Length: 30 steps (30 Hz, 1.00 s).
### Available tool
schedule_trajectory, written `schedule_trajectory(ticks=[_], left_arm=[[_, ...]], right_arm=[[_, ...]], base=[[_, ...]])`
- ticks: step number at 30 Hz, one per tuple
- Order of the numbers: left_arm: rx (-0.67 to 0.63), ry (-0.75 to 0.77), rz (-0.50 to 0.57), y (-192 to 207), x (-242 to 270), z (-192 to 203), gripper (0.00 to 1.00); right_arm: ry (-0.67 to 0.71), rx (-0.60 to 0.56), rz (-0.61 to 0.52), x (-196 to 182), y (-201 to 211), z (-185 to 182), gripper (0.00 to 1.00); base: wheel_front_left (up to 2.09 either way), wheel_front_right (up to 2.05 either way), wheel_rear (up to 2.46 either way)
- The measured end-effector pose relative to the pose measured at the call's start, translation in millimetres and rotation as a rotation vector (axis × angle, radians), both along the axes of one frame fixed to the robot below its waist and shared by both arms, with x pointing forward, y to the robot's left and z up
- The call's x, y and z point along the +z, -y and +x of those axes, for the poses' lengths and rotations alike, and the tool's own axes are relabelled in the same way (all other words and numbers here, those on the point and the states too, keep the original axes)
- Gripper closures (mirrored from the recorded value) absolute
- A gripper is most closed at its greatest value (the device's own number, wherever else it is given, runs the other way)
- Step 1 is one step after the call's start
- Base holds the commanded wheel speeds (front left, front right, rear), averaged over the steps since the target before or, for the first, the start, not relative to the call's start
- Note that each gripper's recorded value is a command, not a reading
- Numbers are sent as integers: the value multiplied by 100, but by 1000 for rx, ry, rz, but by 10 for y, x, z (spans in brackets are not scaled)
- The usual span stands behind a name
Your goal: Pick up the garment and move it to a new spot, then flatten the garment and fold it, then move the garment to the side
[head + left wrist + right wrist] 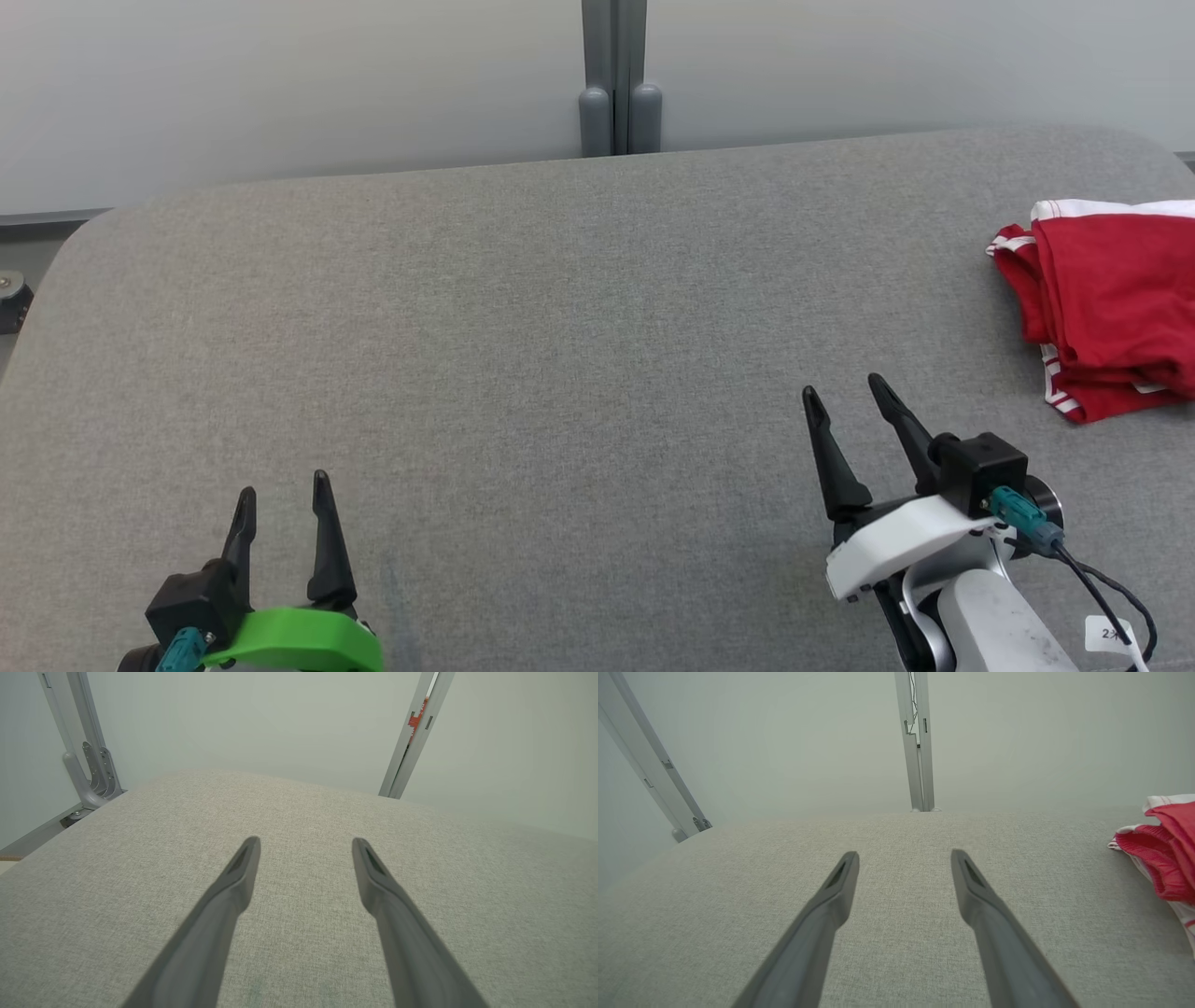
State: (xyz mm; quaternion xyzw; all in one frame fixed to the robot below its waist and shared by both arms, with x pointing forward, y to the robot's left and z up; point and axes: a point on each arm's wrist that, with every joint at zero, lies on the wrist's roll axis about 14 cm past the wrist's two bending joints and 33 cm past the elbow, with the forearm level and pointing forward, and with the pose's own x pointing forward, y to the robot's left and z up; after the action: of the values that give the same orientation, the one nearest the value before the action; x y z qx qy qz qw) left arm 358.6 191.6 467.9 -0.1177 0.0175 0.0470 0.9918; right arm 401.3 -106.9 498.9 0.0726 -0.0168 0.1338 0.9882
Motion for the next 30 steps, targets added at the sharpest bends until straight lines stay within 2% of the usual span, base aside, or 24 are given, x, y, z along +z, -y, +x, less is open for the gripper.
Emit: schedule_trajectory(ticks=[19,20,25,30], left_arm=[[-41,-19,-12,109,-68,-17,0],[-42,-23,-12,111,-81,-22,100],[-42,-78,-25,129,-241,-87,100],[-21,-100,-102,95,-282,-94,100]], right_arm=[[-1,-7,19,7,17,-6,0],[-5,-8,19,-5,18,-9,100],[-77,-14,18,-231,36,-111,100],[-110,-44,102,-251,100,-114,100]], base=[[0,0,0],[0,0,0],[0,0,0],[0,0,0]])
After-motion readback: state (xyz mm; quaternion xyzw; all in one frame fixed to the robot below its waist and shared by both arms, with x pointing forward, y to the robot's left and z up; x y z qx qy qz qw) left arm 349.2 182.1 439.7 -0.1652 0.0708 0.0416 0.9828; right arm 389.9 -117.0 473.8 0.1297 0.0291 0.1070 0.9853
